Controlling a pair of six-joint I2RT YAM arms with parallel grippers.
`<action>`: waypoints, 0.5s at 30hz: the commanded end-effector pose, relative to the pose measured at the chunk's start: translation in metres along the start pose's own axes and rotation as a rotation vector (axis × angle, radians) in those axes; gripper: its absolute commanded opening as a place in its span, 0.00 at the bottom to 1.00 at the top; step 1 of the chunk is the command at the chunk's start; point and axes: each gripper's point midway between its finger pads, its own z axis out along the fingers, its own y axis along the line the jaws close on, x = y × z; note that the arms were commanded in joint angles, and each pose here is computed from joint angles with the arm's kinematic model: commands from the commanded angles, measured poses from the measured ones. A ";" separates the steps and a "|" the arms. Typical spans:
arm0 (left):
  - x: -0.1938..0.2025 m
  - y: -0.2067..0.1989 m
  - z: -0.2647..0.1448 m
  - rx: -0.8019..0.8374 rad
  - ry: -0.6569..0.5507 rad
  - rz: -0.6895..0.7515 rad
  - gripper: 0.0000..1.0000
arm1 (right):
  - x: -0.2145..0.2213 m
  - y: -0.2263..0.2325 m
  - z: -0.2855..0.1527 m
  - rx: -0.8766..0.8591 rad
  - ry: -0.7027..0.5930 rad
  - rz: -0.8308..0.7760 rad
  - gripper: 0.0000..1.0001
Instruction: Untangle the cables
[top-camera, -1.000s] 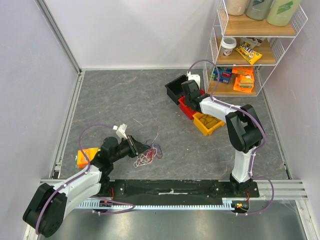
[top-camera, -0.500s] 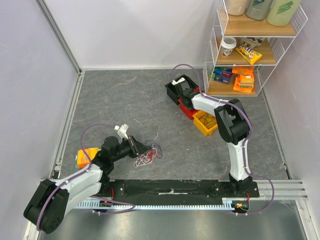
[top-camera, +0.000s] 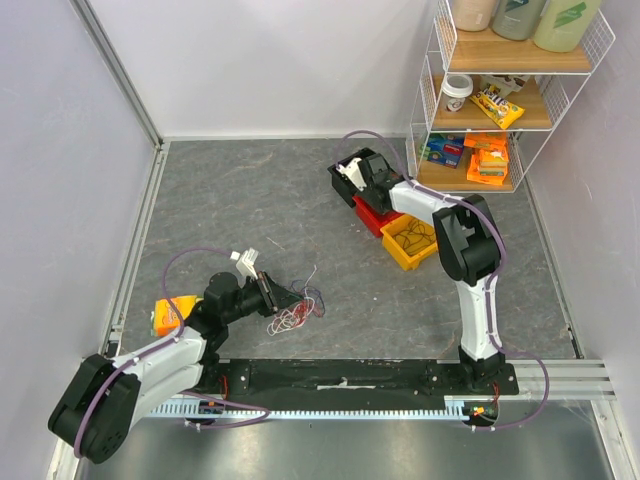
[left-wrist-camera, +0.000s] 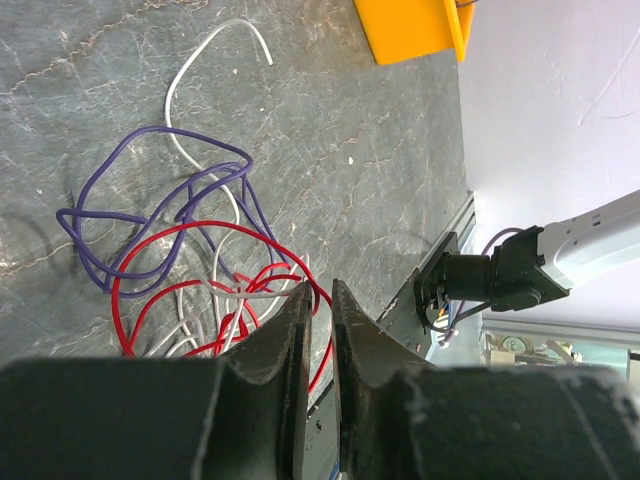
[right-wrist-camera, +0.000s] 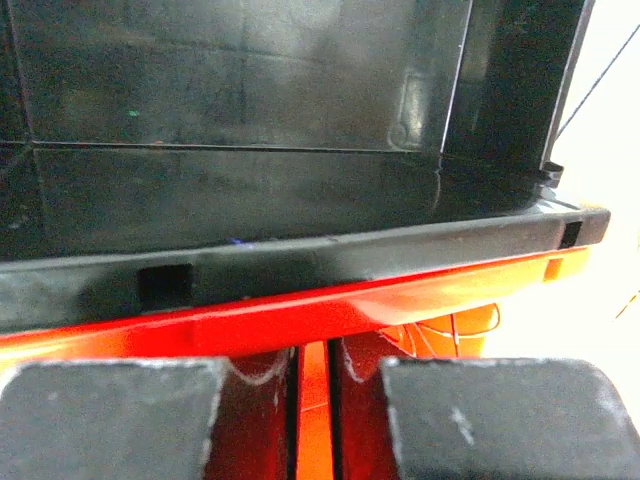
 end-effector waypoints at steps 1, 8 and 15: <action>0.013 0.012 -0.004 0.003 0.018 0.030 0.19 | -0.031 -0.031 -0.033 0.042 -0.108 0.030 0.21; 0.013 0.012 -0.004 0.003 0.017 0.028 0.20 | -0.061 -0.061 -0.086 0.090 -0.233 0.123 0.40; 0.014 0.012 -0.004 0.003 0.018 0.027 0.20 | -0.069 -0.070 -0.117 0.081 -0.287 0.181 0.48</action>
